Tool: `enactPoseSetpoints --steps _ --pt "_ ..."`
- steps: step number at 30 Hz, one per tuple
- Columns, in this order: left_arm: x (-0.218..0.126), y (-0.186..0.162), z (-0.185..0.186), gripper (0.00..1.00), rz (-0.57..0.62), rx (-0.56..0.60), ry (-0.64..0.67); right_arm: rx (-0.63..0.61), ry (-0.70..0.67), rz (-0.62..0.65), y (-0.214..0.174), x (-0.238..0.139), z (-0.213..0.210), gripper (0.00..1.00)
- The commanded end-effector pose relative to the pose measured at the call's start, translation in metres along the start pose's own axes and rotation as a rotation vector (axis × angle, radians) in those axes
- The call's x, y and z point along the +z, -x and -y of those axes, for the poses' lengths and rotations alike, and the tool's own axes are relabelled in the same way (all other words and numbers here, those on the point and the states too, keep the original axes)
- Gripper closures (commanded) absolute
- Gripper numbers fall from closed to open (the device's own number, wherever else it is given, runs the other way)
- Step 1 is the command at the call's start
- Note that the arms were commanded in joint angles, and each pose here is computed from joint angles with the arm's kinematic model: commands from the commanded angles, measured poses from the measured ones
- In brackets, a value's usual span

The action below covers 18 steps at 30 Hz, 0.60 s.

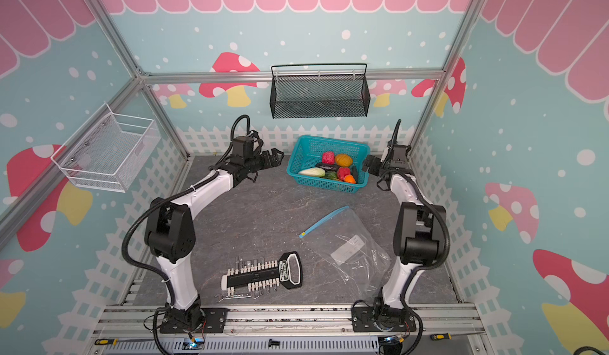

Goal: Place the food in the zip-top bag and seal the zipper

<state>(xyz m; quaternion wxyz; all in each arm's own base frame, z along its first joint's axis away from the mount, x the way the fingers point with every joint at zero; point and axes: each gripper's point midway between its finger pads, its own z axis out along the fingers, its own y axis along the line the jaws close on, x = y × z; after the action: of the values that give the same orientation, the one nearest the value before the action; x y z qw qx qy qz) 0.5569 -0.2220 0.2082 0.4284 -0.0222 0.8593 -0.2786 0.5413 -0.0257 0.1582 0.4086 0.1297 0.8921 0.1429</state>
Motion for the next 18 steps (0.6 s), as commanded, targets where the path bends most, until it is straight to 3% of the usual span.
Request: enactPoseSetpoints --steps 1,4,9,18 --pt "0.030 -0.024 0.005 0.02 -0.121 -0.055 -0.052 -0.004 0.054 -0.128 -0.024 0.019 -0.004 0.04" --pt "0.055 -0.031 0.010 0.02 -0.155 -0.058 -0.076 -0.025 0.093 -0.150 -0.028 0.034 -0.007 0.13" --pt "0.083 -0.035 0.031 0.04 -0.183 -0.061 -0.144 -0.054 0.143 -0.156 -0.029 0.049 -0.016 0.20" --pt "0.083 -0.047 0.050 0.05 -0.220 -0.055 -0.193 -0.101 0.198 -0.153 -0.025 0.063 -0.045 0.25"
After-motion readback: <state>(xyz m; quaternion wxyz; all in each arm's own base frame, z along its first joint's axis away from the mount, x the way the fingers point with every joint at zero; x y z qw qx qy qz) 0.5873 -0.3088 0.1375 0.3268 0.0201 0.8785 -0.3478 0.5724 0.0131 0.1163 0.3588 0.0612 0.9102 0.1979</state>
